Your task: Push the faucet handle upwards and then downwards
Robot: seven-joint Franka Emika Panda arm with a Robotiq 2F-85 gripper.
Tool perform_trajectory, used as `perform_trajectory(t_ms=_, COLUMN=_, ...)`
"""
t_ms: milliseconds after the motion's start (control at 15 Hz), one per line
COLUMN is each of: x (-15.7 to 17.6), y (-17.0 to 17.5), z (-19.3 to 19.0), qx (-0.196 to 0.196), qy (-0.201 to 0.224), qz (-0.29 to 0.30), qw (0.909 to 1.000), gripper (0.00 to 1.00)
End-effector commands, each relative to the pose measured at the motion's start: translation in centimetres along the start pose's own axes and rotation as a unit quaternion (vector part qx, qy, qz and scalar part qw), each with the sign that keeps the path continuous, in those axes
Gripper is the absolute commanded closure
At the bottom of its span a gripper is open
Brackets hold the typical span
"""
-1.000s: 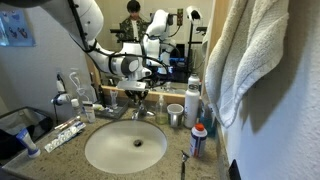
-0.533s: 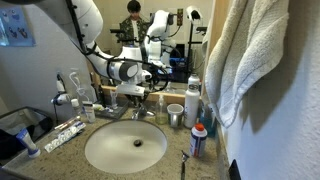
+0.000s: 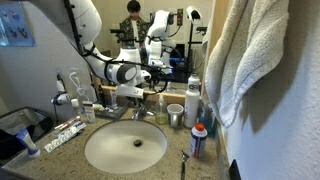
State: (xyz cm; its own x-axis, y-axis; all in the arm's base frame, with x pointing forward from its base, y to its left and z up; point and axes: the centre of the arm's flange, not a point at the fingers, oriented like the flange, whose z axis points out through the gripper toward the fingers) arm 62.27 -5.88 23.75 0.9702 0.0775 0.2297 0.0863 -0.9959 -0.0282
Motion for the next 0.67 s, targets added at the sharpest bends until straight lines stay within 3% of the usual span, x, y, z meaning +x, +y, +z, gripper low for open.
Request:
perform_trajectory(t_ms=0, x=-4.2, y=-0.4, z=-1.0, qx=0.012, qy=-0.036, qz=0.011, qw=0.9992, gripper=0.93)
perform_trajectory(t_ms=200, x=-4.0, y=-0.4, z=-1.1, qx=0.013, qy=-0.041, qz=0.011, qw=0.9990, gripper=0.93)
perform_trajectory(t_ms=333, x=-4.1, y=-0.4, z=-1.1, qx=0.014, qy=-0.049, qz=0.013, qw=0.9986, gripper=0.45)
perform_trajectory(t_ms=467, x=-4.9, y=-0.5, z=-1.0, qx=0.019, qy=-0.069, qz=0.014, qw=0.9974, gripper=0.41)
perform_trajectory(t_ms=600, x=-6.2, y=-0.7, z=-1.1, qx=0.025, qy=-0.095, qz=0.015, qw=0.9951, gripper=0.27)
